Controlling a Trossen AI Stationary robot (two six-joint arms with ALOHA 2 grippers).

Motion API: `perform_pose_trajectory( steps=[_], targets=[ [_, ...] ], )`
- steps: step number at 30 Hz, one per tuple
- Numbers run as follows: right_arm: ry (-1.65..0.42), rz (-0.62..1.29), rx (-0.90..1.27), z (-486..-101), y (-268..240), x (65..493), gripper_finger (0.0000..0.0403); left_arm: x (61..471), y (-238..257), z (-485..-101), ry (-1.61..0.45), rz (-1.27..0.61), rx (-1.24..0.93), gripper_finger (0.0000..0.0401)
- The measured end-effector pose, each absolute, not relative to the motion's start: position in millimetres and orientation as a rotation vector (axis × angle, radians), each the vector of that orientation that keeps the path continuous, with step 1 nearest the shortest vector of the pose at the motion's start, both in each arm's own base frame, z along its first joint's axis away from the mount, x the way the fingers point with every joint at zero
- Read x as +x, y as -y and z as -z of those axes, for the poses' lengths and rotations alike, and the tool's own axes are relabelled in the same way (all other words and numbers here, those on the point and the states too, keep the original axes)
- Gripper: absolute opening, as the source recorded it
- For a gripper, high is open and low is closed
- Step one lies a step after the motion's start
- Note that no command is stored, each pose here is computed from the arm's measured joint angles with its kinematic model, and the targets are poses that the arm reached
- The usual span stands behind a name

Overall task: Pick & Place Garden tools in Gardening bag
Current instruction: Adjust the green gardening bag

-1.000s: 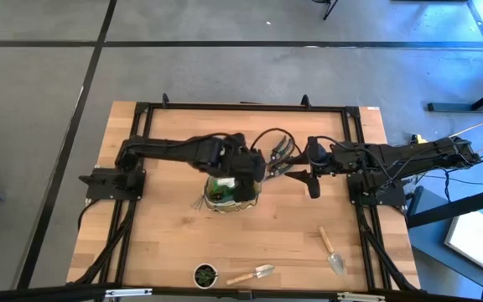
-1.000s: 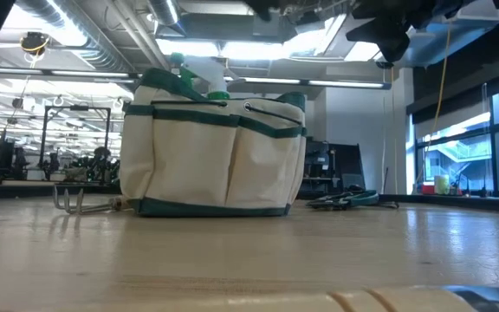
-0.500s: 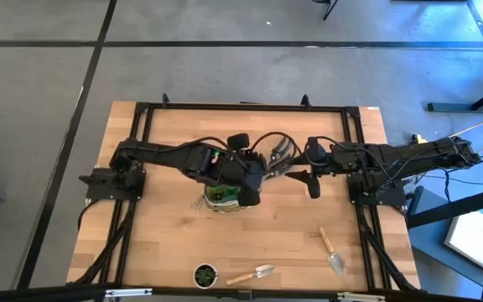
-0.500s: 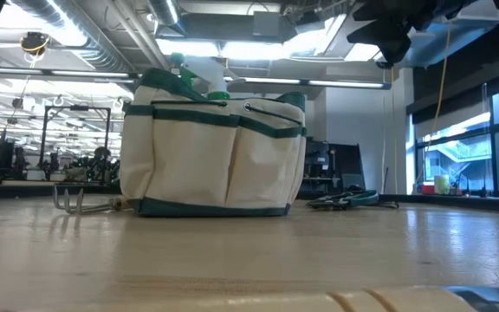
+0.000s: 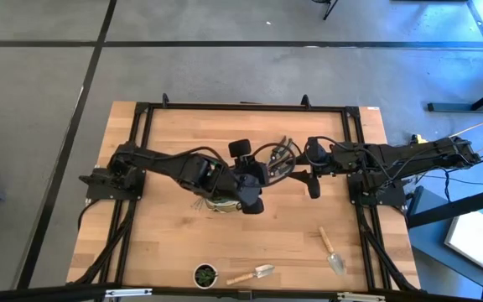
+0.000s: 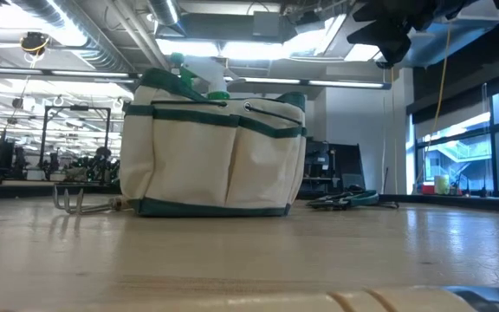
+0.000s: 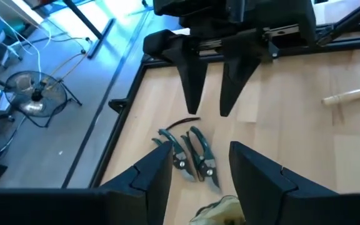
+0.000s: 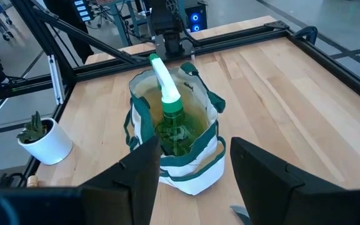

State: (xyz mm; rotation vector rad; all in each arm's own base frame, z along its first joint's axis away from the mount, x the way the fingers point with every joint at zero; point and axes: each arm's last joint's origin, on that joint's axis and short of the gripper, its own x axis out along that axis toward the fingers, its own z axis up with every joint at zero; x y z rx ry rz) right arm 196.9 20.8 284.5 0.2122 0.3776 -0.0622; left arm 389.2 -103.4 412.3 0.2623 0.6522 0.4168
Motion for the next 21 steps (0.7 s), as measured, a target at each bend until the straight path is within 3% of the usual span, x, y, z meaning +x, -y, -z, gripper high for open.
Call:
perform_pose_trajectory(
  steps=[10, 21],
  targets=[
    [-0.378, 0.062, 0.212, -284, -21, 197, 0.0195, 385, 130, -409, -0.584, -0.465, 0.282, 0.0152],
    [-0.378, 0.063, 0.212, -284, -21, 197, 0.0195, 385, 168, -364, -0.560, -0.502, 0.267, 0.0152]
  ],
)
